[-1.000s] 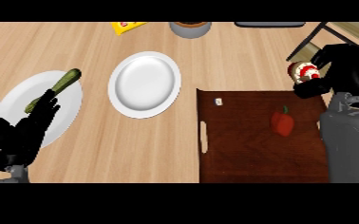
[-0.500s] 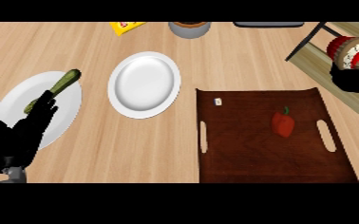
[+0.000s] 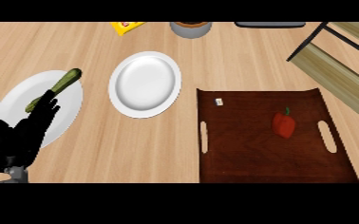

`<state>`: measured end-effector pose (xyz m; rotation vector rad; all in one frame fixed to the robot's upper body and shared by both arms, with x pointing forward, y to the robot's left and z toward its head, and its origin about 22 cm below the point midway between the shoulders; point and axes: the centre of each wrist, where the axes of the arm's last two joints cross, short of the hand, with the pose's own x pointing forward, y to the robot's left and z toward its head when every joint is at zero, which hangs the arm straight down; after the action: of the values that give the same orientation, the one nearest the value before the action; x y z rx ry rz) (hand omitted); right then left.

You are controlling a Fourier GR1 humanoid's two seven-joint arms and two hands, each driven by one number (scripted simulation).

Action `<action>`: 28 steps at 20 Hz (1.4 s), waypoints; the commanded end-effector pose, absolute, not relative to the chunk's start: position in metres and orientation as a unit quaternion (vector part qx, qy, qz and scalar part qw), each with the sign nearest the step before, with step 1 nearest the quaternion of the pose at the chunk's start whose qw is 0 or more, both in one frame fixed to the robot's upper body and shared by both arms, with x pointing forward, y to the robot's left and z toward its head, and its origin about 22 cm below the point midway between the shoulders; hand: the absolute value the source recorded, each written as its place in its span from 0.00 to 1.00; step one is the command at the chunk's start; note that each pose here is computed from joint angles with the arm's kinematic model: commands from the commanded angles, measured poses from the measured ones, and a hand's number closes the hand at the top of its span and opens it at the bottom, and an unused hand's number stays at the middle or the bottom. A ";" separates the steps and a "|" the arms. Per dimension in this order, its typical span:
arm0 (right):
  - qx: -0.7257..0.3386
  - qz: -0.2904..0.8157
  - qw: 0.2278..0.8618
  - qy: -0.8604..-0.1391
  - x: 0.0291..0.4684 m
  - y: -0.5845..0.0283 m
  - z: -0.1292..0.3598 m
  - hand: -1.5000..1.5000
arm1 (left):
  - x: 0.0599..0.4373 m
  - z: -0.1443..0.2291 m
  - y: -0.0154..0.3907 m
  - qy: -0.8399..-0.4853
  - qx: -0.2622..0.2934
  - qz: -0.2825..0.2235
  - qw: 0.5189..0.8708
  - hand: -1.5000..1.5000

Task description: Pick the cupcake from the tray and place it in the tiered shelf

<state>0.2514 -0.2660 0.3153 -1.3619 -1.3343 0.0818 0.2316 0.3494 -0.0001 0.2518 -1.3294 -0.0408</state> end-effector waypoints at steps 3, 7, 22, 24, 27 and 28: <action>-0.658 0.045 0.588 -0.468 0.267 -0.287 0.356 1.00 | 0.232 0.007 0.360 -0.612 0.115 -0.024 0.782 0.50; -0.652 0.041 0.598 -0.464 0.274 -0.306 0.380 1.00 | 0.235 0.016 0.356 -0.621 0.118 -0.029 0.774 0.50; -0.698 0.054 0.586 -0.409 0.335 -0.382 0.342 1.00 | 0.226 0.001 0.343 -0.617 0.117 -0.034 0.777 0.50; -0.688 0.044 0.596 -0.411 0.345 -0.372 0.343 1.00 | 0.242 0.008 0.348 -0.620 0.119 -0.025 0.775 0.50; -0.681 0.025 0.601 -0.417 0.346 -0.408 0.338 1.00 | 0.233 0.001 0.356 -0.613 0.120 -0.019 0.780 0.50; -0.682 0.009 0.594 -0.427 0.344 -0.418 0.329 1.00 | 0.241 0.005 0.351 -0.616 0.120 -0.029 0.778 0.50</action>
<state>0.3396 -0.3922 0.3427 -1.5941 -0.9729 0.0780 0.2359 0.3493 0.0068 0.2557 -1.3314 -0.0511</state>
